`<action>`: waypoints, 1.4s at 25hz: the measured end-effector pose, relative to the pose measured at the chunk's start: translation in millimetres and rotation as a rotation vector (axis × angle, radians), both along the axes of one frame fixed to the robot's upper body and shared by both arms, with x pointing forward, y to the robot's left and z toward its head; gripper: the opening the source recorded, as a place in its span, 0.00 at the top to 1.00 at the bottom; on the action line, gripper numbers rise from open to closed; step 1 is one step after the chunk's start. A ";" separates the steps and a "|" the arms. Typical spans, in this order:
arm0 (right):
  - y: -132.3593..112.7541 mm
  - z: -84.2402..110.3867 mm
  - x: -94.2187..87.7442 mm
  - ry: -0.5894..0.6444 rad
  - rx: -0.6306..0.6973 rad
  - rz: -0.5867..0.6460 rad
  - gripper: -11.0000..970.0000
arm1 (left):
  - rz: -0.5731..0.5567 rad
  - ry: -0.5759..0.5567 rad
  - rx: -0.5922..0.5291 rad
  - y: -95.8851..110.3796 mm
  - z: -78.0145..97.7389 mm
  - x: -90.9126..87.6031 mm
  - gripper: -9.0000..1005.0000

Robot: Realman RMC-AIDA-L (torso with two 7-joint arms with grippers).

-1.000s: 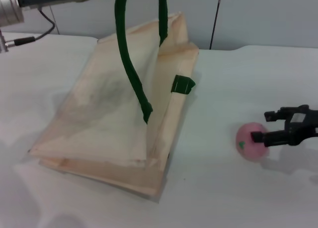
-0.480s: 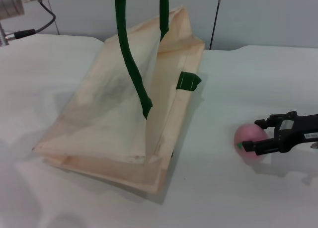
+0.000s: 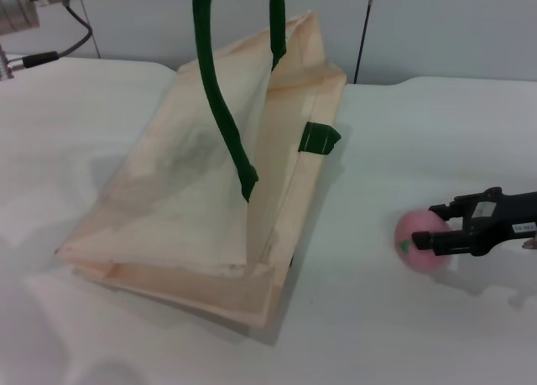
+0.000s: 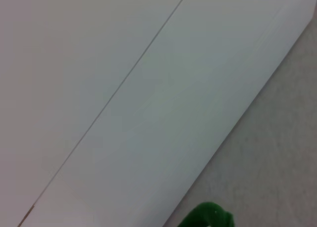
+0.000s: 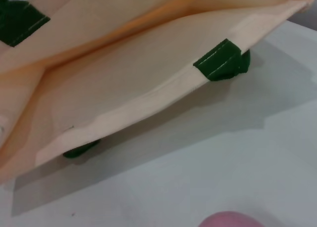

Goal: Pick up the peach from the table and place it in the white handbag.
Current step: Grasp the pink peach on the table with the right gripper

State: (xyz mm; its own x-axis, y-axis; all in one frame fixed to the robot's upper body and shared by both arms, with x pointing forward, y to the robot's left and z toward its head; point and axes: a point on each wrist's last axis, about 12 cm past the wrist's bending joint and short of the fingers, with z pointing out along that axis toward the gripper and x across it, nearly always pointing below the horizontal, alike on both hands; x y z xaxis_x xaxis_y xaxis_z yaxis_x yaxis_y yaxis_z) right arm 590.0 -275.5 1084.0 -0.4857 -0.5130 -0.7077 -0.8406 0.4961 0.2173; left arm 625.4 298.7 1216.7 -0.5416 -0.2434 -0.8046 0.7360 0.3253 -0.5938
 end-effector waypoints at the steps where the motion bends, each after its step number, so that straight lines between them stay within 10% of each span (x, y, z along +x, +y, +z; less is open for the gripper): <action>1: 0.2 0.4 0.4 0.000 0.000 0.000 0.16 | 0.000 0.000 0.000 0.1 -0.1 -0.1 0.86; 13: 0.6 2.5 1.9 -0.004 -0.001 0.001 0.48 | 0.008 0.005 0.000 2.2 -2.1 -1.2 0.85; 35: -0.3 13.5 9.5 -0.053 0.010 -0.007 0.56 | 0.011 0.007 -0.001 4.6 -0.5 -1.1 0.84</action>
